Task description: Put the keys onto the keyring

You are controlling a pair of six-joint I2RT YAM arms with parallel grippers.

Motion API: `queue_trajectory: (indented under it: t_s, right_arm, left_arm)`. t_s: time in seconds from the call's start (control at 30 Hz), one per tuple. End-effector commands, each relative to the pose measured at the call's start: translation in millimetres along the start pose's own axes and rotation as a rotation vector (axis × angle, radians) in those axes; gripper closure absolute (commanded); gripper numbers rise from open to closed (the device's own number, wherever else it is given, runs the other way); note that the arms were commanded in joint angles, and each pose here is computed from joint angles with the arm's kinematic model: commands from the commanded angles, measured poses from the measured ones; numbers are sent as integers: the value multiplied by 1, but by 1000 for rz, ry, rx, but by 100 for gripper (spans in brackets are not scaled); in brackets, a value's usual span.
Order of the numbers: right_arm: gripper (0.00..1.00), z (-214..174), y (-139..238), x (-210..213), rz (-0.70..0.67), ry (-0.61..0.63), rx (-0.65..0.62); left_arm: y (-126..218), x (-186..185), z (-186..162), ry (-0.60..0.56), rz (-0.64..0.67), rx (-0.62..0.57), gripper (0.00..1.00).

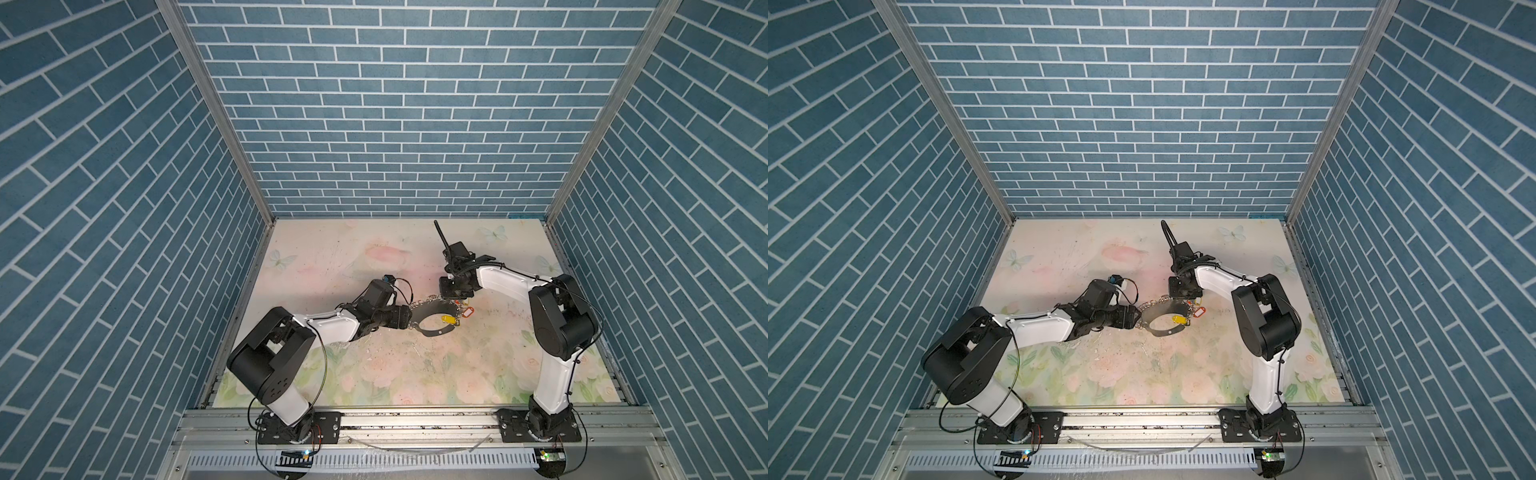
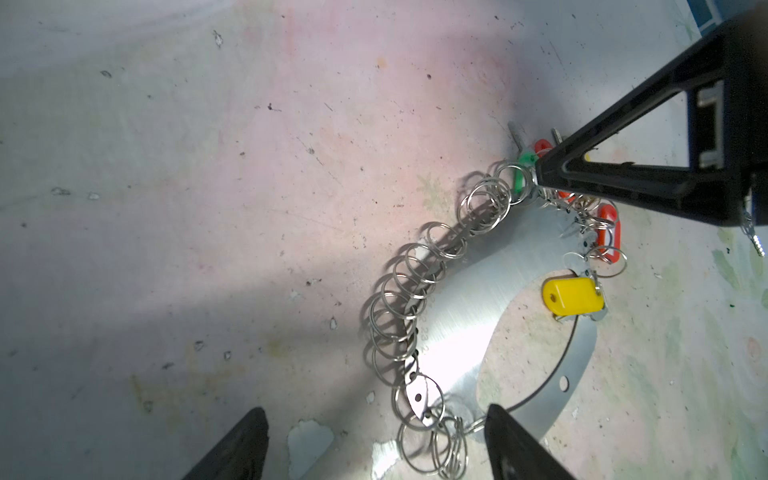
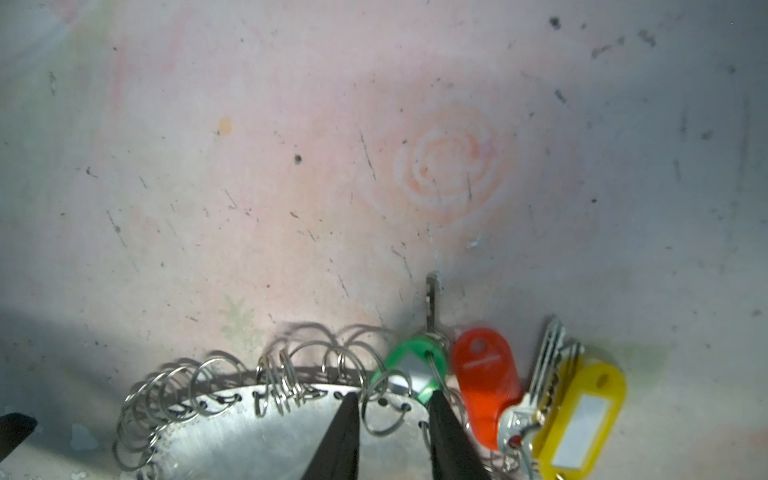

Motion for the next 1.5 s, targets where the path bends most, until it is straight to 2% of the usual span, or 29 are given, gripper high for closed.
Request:
queue_trajectory:
  t_s: [0.0,0.37,0.77,0.93,1.2,1.47]
  right_arm:
    - [70,2,2,-2,-27,17,14]
    - [70,2,0,-1,-54,29,24]
    - [80,2,8,2,-104,54,9]
    - [80,2,9,5,-114,61,8]
    - [69,4,0,12,-98,69,23]
    - [70,2,-2,9,-142,73,43]
  left_arm:
    - [3,1,1,-9,10,-8,17]
    - [4,1,1,-13,12,-8,17]
    - [5,1,1,-13,13,-13,17]
    - [4,2,0,-17,17,-9,16]
    - [5,1,1,-19,17,-13,16]
    - [6,3,0,-23,25,-13,16]
Point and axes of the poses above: each gripper's point midway between its finger pads, its own y axis back along the fingers, its own x axis along the line the jaws close on, z = x × y, the point moved 9 cm from there along y, back along the fingers, and after that the axes turned 10 degrees about y, right-handed, at the moved point
